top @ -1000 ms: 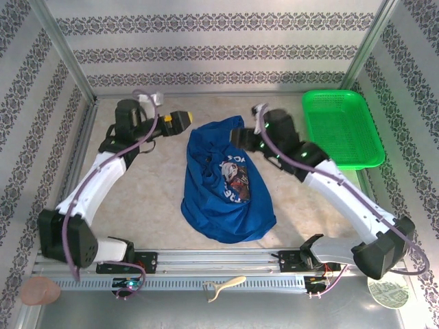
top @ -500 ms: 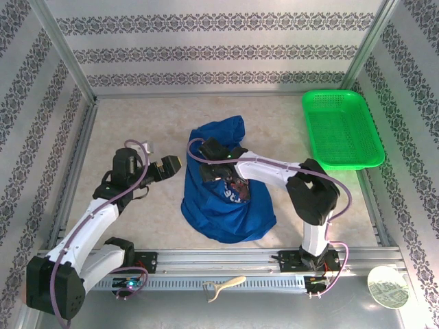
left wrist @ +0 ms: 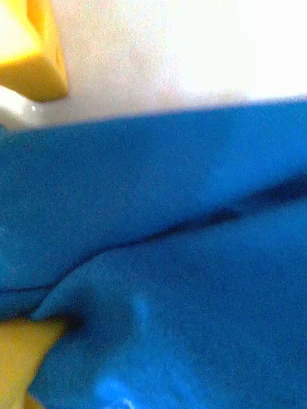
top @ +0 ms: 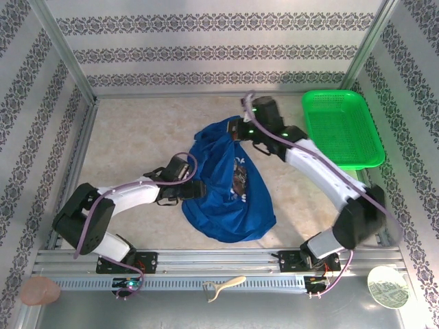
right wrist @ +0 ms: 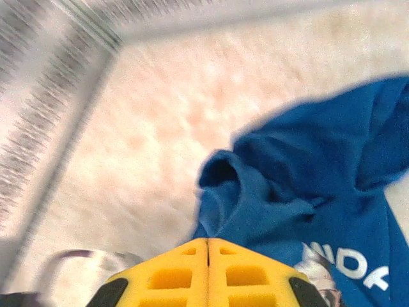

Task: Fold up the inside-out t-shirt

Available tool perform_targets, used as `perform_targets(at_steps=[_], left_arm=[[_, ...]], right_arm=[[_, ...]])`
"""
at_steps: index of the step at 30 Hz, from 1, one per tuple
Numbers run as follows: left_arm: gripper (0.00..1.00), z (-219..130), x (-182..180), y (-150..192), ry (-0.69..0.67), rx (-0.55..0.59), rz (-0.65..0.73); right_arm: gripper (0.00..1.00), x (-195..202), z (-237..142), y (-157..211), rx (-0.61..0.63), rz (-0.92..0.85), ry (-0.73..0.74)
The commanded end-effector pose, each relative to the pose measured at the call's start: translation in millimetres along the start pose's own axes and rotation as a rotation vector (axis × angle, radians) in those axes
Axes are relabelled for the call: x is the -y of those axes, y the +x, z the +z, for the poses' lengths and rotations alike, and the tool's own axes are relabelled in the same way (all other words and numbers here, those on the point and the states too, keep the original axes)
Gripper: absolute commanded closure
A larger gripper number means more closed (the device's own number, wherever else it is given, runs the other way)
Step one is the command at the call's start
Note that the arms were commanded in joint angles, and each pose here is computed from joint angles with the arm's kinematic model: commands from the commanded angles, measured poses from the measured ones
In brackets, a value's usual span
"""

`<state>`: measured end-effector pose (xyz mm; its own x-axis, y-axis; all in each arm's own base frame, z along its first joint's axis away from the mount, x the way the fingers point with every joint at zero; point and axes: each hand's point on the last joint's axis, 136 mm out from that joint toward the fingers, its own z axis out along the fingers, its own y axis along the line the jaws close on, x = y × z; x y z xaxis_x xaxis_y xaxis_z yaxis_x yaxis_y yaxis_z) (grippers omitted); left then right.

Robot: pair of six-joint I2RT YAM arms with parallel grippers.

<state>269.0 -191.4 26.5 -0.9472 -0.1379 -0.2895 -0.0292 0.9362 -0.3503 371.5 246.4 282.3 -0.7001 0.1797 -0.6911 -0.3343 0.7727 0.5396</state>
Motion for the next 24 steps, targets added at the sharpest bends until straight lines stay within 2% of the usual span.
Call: perform_targets(at_steps=[1, 4, 7, 8, 10, 11, 13, 20, 24], left_arm=[[0.23, 3, -27, -29, -0.197, 0.077, 0.005], [0.24, -10, -26, -38, -0.229, 0.055, 0.031], [0.21, -27, -28, -49, -0.261, 0.036, 0.059], [0.20, -33, -30, -52, -0.268, 0.032, 0.064], [0.16, -46, -31, -59, -0.266, 0.025, 0.086], [0.15, -51, -31, -62, -0.260, 0.025, 0.095], [0.11, -62, -27, -66, -0.241, 0.017, 0.116], [0.00, -87, 13, -68, -0.040, 0.043, 0.174], [0.00, -86, 36, -76, 0.067, 0.085, 0.226]], right_arm=[[1.00, 27, -19, 13, 0.008, 0.146, 0.010], [1.00, 74, -28, 35, 0.008, 0.288, 0.097], [1.00, 108, -22, 72, -0.062, 0.365, 0.188], [0.96, 116, -19, 85, -0.097, 0.377, 0.214], [0.73, 130, -19, 115, -0.191, 0.395, 0.286], [0.64, 131, -20, 123, -0.215, 0.391, 0.309], [0.54, 123, -26, 132, -0.241, 0.340, 0.336], [0.41, 83, -21, 136, -0.372, 0.062, 0.382], [0.39, 85, 8, 140, -0.443, 0.041, 0.407]])
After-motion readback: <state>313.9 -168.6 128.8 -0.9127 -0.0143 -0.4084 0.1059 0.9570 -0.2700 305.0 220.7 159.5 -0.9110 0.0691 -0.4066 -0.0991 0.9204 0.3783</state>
